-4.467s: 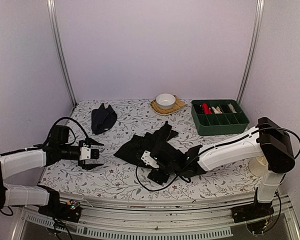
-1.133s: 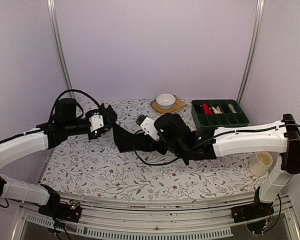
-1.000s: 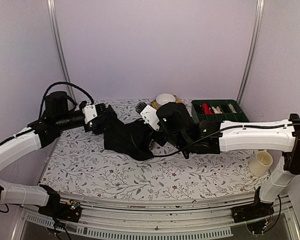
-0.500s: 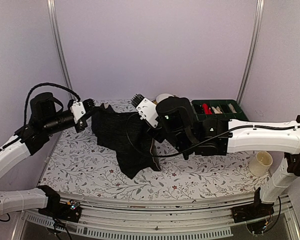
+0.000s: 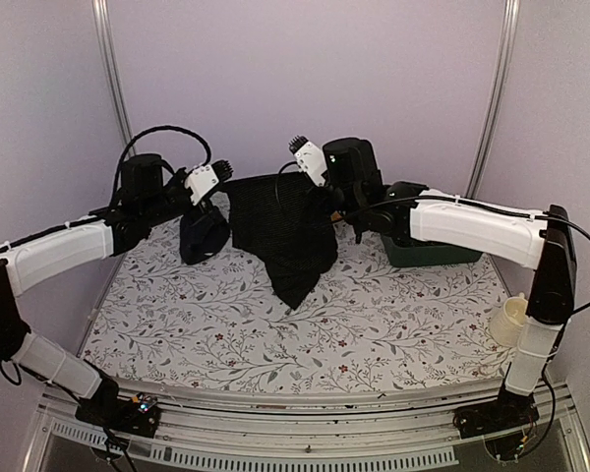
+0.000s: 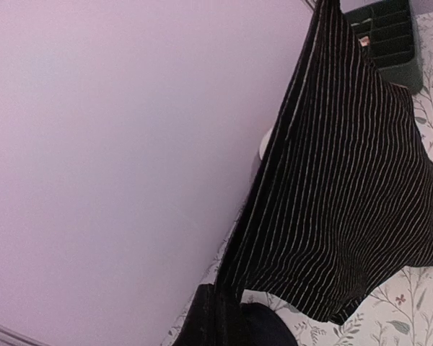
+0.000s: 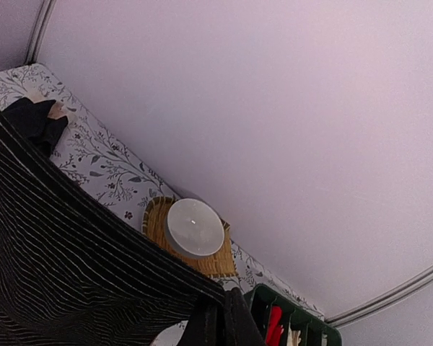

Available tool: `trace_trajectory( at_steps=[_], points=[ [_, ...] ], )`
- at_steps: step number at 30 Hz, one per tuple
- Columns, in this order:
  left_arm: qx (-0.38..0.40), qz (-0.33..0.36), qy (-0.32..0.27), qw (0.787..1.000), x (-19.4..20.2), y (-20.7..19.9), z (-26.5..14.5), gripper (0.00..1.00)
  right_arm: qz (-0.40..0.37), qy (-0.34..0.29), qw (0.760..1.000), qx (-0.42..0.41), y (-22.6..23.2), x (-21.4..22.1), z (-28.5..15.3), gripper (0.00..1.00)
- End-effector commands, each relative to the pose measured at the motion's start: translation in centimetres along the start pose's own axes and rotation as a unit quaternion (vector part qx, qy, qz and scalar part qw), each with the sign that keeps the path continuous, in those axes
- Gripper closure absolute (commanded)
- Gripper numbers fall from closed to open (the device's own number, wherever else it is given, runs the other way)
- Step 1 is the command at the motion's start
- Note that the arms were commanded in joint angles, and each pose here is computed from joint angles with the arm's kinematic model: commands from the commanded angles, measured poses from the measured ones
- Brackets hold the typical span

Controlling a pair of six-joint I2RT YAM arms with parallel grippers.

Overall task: Roll the underwear
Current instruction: Flatten out the underwear at the center of the board.

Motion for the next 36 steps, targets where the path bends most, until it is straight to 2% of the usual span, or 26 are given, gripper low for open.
trace_trajectory(
  at_steps=[1,4,7,13,16,18,21,22,23,24,25,26,27,29,31,36],
  points=[
    [-0.084,0.018,-0.048,0.995,-3.5,4.5,0.3,1.0,0.012,-0.074,0.997,0.022,-3.8,-4.0,0.0,0.98],
    [-0.102,0.033,-0.065,0.992,-3.9,4.9,-0.5,1.0,0.0,-0.085,0.996,0.006,-4.4,-3.8,-0.1,0.98],
    [-0.076,0.058,-0.072,0.993,-2.9,3.0,-1.7,1.0,-0.027,-0.088,0.994,-0.05,-2.5,-1.9,-0.8,0.98],
    [0.09,0.081,-0.043,0.992,2.6,-5.9,-5.8,1.0,-0.098,-0.001,0.982,-0.162,5.6,6.2,-3.0,0.98],
    [0.183,0.092,-0.039,0.978,5.1,-10.6,-9.1,1.0,-0.143,0.04,0.963,-0.225,10.9,10.0,-5.6,0.98],
    [0.256,0.101,-0.034,0.961,7.2,-14.1,-11.4,1.0,-0.166,0.067,0.947,-0.265,14.0,11.7,-7.4,0.98],
    [0.314,0.105,-0.03,0.943,9.1,-17.1,-13.9,1.0,-0.176,0.095,0.925,-0.323,17.6,13.6,-9.6,0.97],
    [0.324,0.106,-0.029,0.94,9.4,-17.7,-14.6,0.93,-0.175,0.107,0.918,-0.338,18.5,14.3,-10.1,0.92],
    [0.336,0.106,-0.023,0.936,9.9,-18.2,-15.1,0.79,-0.18,0.119,0.911,-0.352,19.3,14.9,-10.6,0.84],
    [0.346,0.106,-0.018,0.932,10.3,-18.6,-15.5,0.58,-0.181,0.127,0.906,-0.361,19.8,15.3,-10.9,0.68],
    [0.354,0.106,-0.013,0.929,10.5,-18.9,-15.9,0.43,-0.184,0.135,0.902,-0.368,20.1,15.6,-11.3,0.46],
    [0.361,0.103,-0.008,0.927,10.6,-19.1,-16.2,0.34,-0.18,0.14,0.899,-0.374,20.2,15.5,-11.6,0.33],
    [0.364,0.103,-0.008,0.926,10.5,-19.0,-16.4,0.28,-0.176,0.139,0.897,-0.382,20.1,15.2,-11.9,0.24],
    [0.376,0.099,-0.013,0.921,10.1,-19.0,-16.9,0.17,-0.16,0.13,0.893,-0.399,19.6,14.1,-12.4,0.18],
    [0.379,0.095,-0.023,0.92,9.4,-18.6,-17.2,0.1,-0.143,0.105,0.9,-0.398,18.5,12.4,-12.8,0.13],
    [0.313,0.059,-0.027,0.948,7.5,-15.5,-14.9,0.02,-0.074,0.064,0.918,-0.383,14.9,9.1,-11.1,0.08]
  ],
)
Point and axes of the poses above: each gripper's point midway between its finger pads, its own z axis out along the fingers, its own y axis along the line the jaws close on, x = y × z, the point moved 7 cm from there along -z, back along the fingers, and after that the axes turned 4 degrees about -z, right-handed, at the moved point
